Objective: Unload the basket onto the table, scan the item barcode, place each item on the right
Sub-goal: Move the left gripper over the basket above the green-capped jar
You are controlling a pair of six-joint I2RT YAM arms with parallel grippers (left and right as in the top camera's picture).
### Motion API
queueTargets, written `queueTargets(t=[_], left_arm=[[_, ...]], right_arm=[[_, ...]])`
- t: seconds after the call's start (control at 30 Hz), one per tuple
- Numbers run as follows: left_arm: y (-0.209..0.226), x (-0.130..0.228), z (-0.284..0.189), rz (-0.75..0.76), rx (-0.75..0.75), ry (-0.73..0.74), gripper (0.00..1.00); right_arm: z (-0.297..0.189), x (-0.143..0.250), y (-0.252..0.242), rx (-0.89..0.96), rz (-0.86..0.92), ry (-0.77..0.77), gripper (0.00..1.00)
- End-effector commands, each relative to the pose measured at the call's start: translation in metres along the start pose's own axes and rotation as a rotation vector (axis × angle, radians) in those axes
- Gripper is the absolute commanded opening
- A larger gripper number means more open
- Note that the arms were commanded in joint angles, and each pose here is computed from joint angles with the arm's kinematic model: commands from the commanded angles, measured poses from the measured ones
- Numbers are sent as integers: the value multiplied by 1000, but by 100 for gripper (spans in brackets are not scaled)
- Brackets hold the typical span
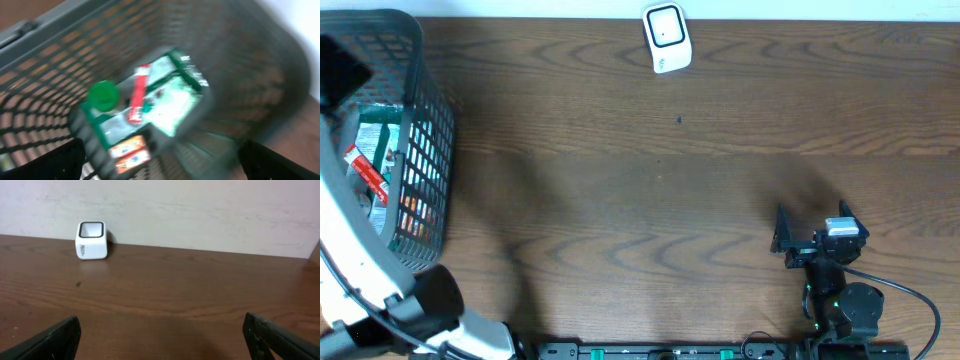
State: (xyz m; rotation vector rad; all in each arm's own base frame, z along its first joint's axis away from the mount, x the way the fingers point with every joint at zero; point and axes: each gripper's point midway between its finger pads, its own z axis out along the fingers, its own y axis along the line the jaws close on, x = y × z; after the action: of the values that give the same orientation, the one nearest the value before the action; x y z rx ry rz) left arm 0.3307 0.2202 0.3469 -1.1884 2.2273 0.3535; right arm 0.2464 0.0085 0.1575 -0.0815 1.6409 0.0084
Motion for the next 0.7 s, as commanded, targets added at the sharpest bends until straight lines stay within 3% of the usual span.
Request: queueTargets(t=[0.0, 0.3, 0.67], left_arm=[[29, -5, 32, -75, -81, 56, 99], [82, 16, 113, -163, -156, 296, 98], [96, 48, 172, -133, -134, 495, 98]], right_arm=[[0, 0, -3, 11, -11, 0, 99], [0, 0, -3, 11, -11, 0, 99], [0, 0, -3, 11, -11, 0, 99]])
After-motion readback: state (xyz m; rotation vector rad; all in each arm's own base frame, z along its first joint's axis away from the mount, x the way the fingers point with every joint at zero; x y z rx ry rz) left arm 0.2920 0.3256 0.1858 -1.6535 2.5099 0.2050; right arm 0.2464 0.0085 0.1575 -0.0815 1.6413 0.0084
